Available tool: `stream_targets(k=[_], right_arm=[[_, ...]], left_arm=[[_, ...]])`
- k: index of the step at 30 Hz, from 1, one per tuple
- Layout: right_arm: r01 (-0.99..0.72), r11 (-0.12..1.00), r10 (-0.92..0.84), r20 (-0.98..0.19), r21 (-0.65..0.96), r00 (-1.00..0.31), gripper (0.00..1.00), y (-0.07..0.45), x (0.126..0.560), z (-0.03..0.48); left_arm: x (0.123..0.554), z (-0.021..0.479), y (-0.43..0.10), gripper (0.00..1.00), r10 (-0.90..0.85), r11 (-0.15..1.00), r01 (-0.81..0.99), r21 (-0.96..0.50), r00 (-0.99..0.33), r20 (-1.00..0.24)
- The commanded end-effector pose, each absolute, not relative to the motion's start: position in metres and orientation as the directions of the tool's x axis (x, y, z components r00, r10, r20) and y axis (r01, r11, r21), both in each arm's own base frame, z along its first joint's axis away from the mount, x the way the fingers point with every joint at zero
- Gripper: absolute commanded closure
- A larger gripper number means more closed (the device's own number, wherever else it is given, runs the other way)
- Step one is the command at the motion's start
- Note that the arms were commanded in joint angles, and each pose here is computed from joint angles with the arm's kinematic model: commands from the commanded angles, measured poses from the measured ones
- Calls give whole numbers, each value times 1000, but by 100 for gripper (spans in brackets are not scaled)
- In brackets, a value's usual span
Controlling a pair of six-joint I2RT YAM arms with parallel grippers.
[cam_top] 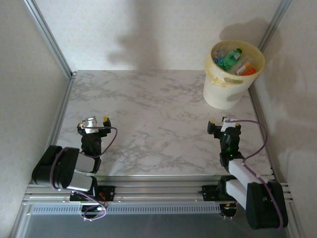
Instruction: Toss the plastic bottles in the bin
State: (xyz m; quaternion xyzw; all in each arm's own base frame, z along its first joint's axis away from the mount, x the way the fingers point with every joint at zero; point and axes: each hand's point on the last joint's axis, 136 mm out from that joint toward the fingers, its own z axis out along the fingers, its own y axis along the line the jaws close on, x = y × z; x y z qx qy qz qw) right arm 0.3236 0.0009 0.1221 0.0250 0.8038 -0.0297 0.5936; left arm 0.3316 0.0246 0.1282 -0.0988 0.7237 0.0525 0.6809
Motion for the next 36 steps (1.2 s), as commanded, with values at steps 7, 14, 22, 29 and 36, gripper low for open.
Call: stream_targets(k=[7, 14, 22, 29, 36], right_arm=[[32, 999, 23, -986, 18, -162, 1, 11, 352, 121], [150, 989, 52, -938, 0, -342, 1, -4, 391, 89], [142, 990, 45, -935, -6, -351, 1, -3, 391, 88], [141, 990, 34, -935, -17, -353, 1, -1, 391, 88], [138, 990, 33, -935, -17, -353, 1, -1, 391, 88]], left_arm=[[367, 134, 26, 0, -134, 989, -74, -130, -61, -989], [371, 133, 31, 0, -161, 985, -77, -156, -71, -984], [372, 133, 32, 0, -160, 984, -84, -154, -72, -984], [371, 133, 31, 0, -160, 985, -83, -154, -73, -984], [371, 133, 31, 0, -160, 985, -82, -154, -72, -985]])
